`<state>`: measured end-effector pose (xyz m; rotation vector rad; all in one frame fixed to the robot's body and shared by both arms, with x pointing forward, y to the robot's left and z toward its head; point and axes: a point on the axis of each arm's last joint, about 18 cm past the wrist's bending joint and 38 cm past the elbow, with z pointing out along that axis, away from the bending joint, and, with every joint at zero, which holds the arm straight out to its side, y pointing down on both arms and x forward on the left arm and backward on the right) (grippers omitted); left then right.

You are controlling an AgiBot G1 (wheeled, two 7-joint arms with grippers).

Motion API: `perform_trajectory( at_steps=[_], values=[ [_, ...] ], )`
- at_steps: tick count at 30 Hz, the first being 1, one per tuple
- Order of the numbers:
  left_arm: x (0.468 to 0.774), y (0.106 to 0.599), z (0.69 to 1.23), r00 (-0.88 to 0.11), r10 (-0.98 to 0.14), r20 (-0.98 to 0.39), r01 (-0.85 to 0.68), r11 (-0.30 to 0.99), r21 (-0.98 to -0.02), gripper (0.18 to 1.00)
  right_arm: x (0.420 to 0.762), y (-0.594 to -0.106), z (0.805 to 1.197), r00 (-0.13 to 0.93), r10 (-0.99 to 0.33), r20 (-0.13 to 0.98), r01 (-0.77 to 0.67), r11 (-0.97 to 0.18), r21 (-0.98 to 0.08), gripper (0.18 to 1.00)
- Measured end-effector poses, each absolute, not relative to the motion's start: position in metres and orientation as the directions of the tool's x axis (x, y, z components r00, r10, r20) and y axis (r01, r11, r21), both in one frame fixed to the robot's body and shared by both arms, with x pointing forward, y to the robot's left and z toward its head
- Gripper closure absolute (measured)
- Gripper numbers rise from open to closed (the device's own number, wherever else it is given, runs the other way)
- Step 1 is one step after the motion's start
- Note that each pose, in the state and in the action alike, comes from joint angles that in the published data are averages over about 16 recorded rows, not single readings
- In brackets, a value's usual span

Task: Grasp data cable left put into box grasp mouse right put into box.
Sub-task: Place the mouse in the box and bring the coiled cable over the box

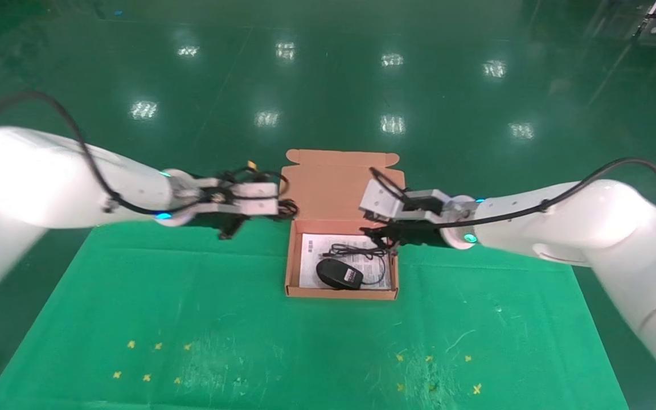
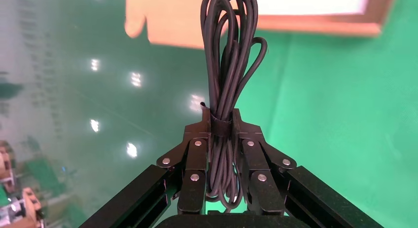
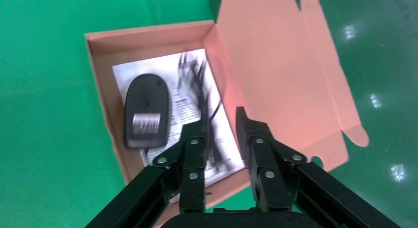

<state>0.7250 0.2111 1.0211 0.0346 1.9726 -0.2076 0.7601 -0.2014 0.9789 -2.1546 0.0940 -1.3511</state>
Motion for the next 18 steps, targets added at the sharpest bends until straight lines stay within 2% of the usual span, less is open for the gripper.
perform_trajectory(
  at_steps=[6, 18],
  values=[
    [0.746, 0.179, 0.998, -0.413, -0.062, -0.909, 0.203, 0.966, -0.158, 0.929, 0.756, -0.239, 0.991, 0.445, -0.392, 0.805, 0.224, -0.822, -0.524, 0.799],
    [0.756, 0.130, 0.962, -0.407, -0.021, -0.913, 0.360, 0.915, -0.182, 0.930, 0.733, -0.321, 1.016, 0.359, -0.442, 0.822, 0.179, -0.832, -0.526, 0.509]
  ],
)
